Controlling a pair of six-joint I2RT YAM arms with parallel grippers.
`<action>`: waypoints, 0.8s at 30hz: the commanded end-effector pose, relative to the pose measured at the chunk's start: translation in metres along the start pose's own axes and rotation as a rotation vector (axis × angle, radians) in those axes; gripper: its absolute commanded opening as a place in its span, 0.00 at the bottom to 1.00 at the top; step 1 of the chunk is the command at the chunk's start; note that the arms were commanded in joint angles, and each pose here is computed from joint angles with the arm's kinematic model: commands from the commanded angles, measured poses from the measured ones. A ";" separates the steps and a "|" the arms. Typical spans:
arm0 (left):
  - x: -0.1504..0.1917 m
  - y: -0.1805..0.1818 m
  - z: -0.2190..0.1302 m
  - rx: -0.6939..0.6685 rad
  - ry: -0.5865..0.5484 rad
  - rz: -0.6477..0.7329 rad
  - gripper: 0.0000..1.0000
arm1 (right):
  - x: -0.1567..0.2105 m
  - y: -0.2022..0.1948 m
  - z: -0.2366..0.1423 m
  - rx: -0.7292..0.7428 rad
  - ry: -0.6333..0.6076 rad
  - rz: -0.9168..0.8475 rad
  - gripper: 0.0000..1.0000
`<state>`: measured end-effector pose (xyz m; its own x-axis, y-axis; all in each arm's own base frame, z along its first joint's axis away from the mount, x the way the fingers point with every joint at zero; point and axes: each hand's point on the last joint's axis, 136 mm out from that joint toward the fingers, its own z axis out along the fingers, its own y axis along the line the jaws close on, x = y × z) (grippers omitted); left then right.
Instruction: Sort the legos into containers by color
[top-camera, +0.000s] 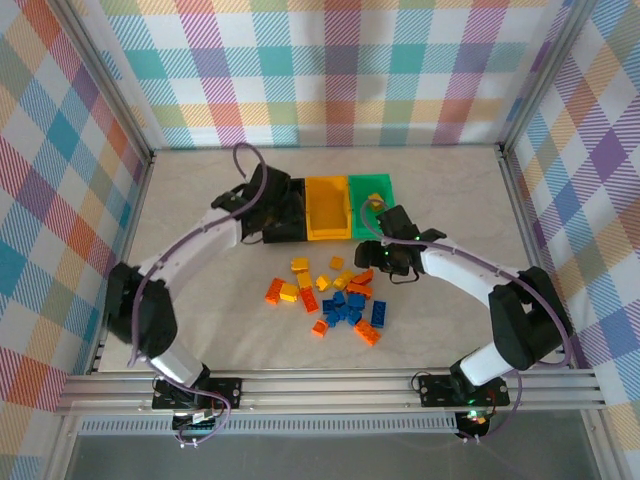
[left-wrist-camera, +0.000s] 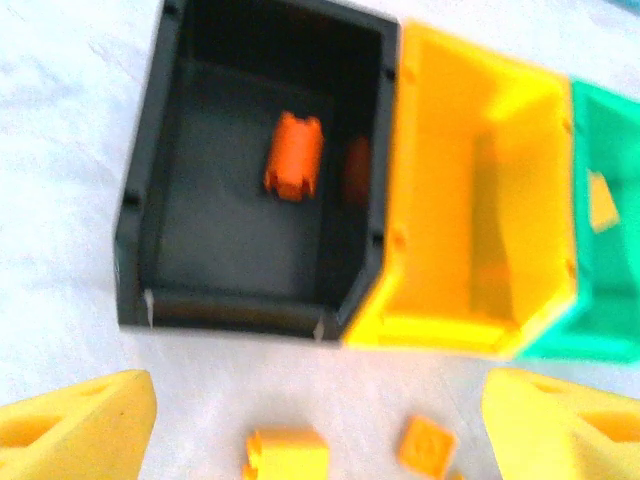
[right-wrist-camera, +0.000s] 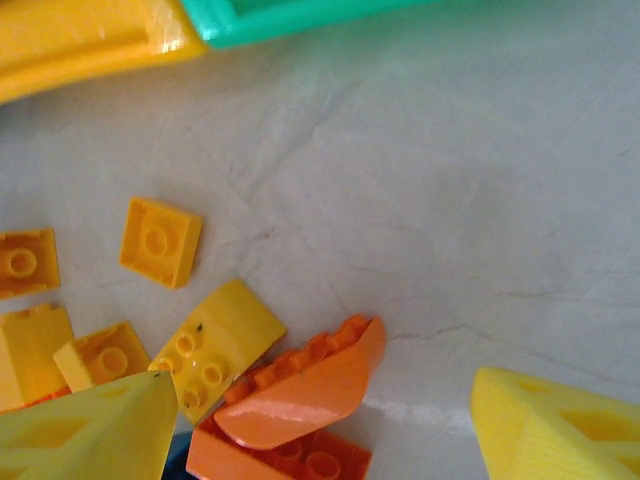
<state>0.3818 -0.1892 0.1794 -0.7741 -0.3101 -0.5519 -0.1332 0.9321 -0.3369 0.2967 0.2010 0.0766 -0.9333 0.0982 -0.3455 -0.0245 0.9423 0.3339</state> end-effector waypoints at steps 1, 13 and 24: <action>0.039 0.003 -0.004 0.091 0.068 -0.052 0.88 | 0.020 0.002 -0.001 -0.001 0.052 -0.013 0.78; 0.115 0.059 -0.035 0.131 0.133 -0.120 0.99 | 0.091 -0.042 -0.016 0.120 0.175 -0.003 0.73; 0.123 0.071 -0.036 0.102 0.134 -0.105 1.00 | 0.113 -0.049 0.003 0.249 0.238 -0.062 0.66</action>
<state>0.2588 -0.1582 0.1217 -0.8309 -0.3717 -0.4140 -0.1472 0.8644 -0.4808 0.1932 0.1787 0.0195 -0.9904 -0.0344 -0.1339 -0.0550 0.9867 0.1533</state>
